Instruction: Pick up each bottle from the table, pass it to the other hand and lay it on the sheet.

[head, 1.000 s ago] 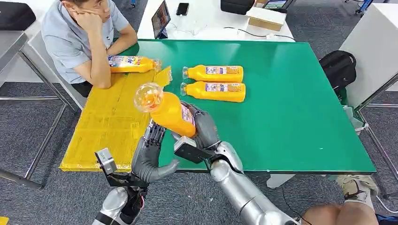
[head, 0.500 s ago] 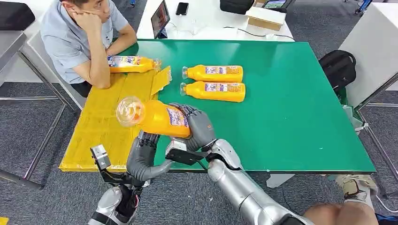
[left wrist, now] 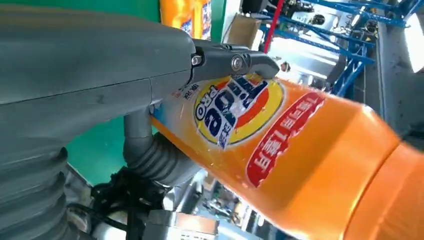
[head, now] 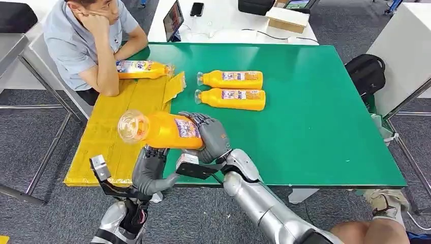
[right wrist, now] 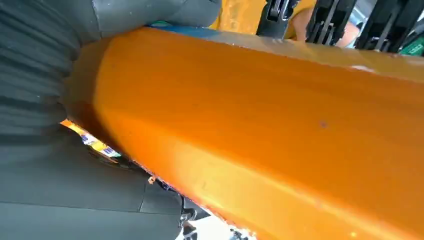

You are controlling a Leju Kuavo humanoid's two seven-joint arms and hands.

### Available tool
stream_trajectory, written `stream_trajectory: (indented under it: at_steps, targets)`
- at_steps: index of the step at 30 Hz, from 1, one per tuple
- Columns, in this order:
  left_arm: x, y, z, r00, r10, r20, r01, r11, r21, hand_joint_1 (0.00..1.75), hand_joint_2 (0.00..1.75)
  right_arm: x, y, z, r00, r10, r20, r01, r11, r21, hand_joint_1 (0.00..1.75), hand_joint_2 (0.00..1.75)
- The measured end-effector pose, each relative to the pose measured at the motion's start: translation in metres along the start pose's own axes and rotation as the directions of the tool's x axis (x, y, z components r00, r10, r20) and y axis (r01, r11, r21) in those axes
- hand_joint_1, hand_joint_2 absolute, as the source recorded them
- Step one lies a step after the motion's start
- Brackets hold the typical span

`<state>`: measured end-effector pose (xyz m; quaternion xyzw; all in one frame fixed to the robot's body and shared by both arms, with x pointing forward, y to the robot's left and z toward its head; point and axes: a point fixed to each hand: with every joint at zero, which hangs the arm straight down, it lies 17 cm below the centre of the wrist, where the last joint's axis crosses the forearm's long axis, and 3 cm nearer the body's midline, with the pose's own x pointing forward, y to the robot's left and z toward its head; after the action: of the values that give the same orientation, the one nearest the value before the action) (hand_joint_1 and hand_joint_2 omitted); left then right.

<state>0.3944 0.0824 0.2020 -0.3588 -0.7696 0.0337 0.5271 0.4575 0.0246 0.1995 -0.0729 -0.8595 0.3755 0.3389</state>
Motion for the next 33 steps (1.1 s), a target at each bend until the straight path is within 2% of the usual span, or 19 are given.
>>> stream_trajectory:
  at_steps: [7,9,13,20,28,29,30,31,32,33]
  targets:
    - [0.002,0.009,-0.002,1.0,0.007,0.002,-0.007,1.0,0.021,0.0,1.75,0.002,0.006,0.002,1.0,0.013,0.01,-0.013,1.0,0.028,1.75,1.75]
    - [0.008,0.027,-0.015,1.0,-0.016,0.013,0.015,0.997,0.074,0.0,1.75,0.021,0.027,0.008,0.997,0.001,0.071,-0.007,0.996,0.086,1.75,1.75]
    - [0.012,0.034,-0.019,0.999,-0.026,0.022,0.024,0.996,0.082,0.0,1.75,0.028,0.033,0.007,0.997,-0.01,0.077,0.003,0.996,0.094,1.75,1.75]
    - [0.01,0.032,-0.021,0.99,-0.139,0.027,0.137,0.988,0.068,0.0,1.75,0.029,0.042,0.007,0.997,0.013,0.074,-0.022,0.991,0.13,1.75,1.75]
    - [0.01,0.032,-0.021,0.987,-0.161,0.028,0.159,0.985,0.07,0.0,1.75,0.03,0.044,0.006,0.997,0.019,0.073,-0.029,0.99,0.138,1.75,1.75]
    - [0.01,0.033,-0.021,0.986,-0.162,0.028,0.16,0.985,0.071,0.0,1.75,0.029,0.044,0.005,0.997,0.023,0.073,-0.033,0.99,0.14,1.66,1.75]
    - [0.011,0.032,-0.021,0.986,-0.164,0.029,0.161,0.984,0.071,0.0,1.75,0.029,0.044,0.005,0.997,0.028,0.072,-0.038,0.989,0.143,1.45,1.75]
    - [0.011,0.032,-0.021,0.986,-0.165,0.029,0.162,0.984,0.07,0.0,1.75,0.029,0.045,0.005,0.997,0.038,0.074,-0.048,0.988,0.148,0.91,1.75]
    - [0.011,0.032,-0.021,0.986,-0.164,0.029,0.161,0.984,0.069,0.09,1.75,0.029,0.045,0.003,0.996,0.05,0.077,-0.061,0.986,0.153,0.16,1.75]
    - [0.011,0.032,-0.021,0.987,-0.16,0.03,0.157,0.985,0.068,0.35,1.75,0.029,0.045,0.002,0.995,0.064,0.079,-0.075,0.984,0.159,0.0,1.75]
